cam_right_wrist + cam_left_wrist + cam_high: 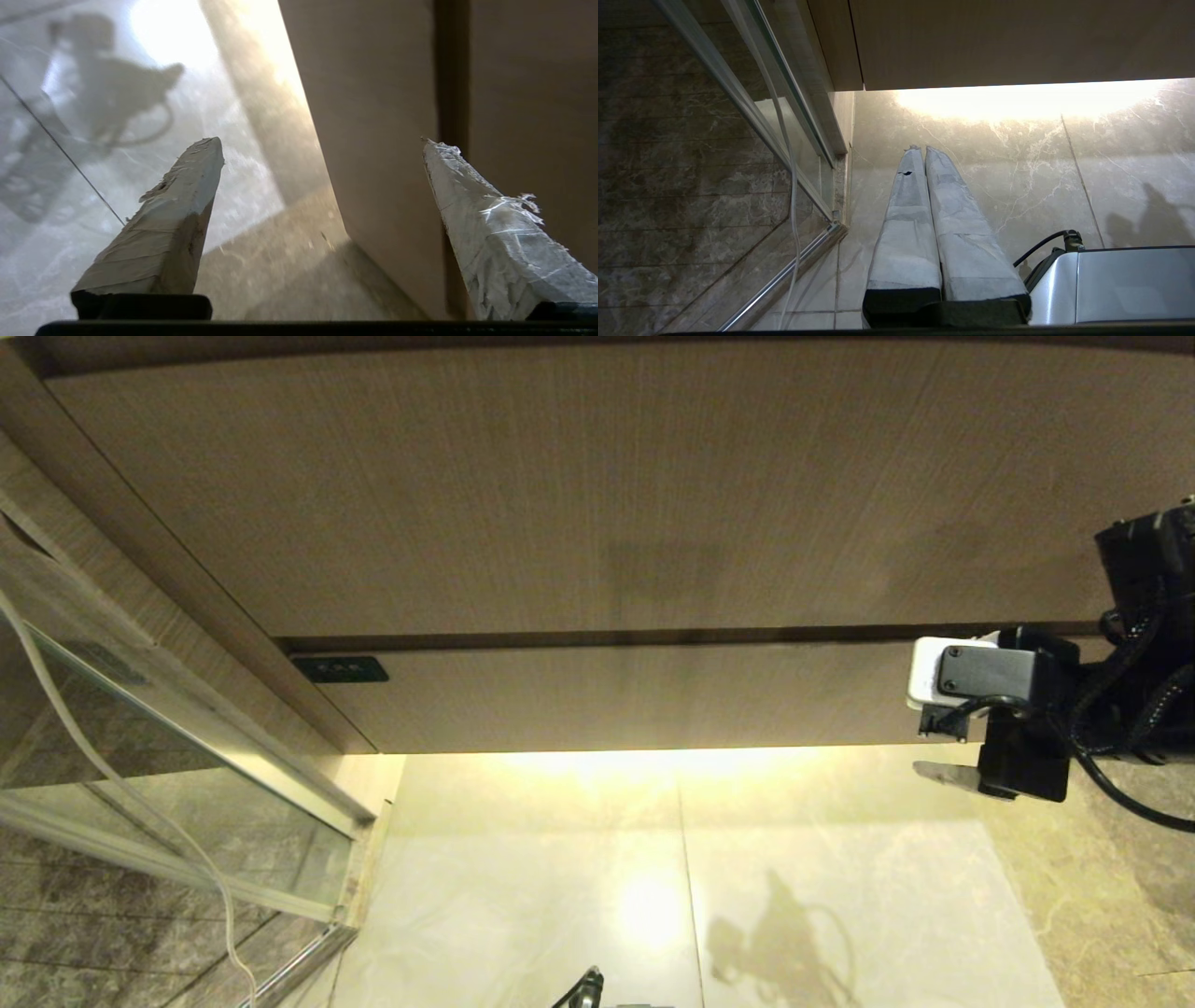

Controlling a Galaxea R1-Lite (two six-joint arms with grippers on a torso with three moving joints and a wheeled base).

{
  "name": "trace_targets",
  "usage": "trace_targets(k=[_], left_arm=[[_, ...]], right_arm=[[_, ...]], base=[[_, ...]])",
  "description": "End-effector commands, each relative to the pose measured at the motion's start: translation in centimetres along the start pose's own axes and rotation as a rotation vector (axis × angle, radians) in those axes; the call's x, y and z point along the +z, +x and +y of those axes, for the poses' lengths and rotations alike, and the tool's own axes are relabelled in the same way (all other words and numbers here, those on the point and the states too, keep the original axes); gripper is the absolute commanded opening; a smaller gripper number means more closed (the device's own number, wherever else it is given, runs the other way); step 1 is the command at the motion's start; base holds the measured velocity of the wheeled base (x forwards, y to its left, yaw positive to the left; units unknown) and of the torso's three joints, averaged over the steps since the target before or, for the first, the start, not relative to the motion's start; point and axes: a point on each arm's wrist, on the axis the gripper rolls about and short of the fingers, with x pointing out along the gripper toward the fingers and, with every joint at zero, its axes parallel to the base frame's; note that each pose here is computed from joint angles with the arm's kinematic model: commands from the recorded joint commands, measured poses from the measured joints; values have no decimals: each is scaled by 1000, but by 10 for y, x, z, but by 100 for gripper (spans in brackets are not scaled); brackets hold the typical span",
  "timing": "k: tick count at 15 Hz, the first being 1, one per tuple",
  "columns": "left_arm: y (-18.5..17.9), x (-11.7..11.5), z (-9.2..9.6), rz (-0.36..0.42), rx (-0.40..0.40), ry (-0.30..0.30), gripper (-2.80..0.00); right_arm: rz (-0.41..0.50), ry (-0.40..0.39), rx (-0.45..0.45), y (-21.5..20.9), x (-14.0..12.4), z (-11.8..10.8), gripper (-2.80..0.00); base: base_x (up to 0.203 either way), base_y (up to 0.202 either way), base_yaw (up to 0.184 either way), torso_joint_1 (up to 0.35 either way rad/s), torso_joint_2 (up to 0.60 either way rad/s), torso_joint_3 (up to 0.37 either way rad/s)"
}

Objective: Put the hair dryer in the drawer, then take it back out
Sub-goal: Pull open the drawer

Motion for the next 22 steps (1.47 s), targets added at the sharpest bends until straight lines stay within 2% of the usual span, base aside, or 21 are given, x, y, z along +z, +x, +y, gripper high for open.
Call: trace_targets(k=[1, 3, 9, 15, 22], left_arm=[[0, 0, 0, 3, 0, 0, -280], [0, 0, 0, 2, 0, 0, -280], [0, 0, 0, 1, 0, 0, -280], [0, 0, 0, 3, 0, 0, -280], [0, 0, 0, 3, 0, 0, -280]], right_arm=[[10, -20, 58, 22, 5, 4, 0], [2, -26, 61, 36, 10, 5, 0], [-62, -7, -25, 94, 19, 10, 0], [-84, 10, -58, 125, 17, 7, 0], [-79, 4, -36, 141, 25, -5, 0]], base=[[0, 0, 0, 0, 0, 0], [0, 0, 0, 0, 0, 0], [0, 0, 0, 0, 0, 0], [0, 0, 0, 0, 0, 0], [0, 0, 0, 0, 0, 0]])
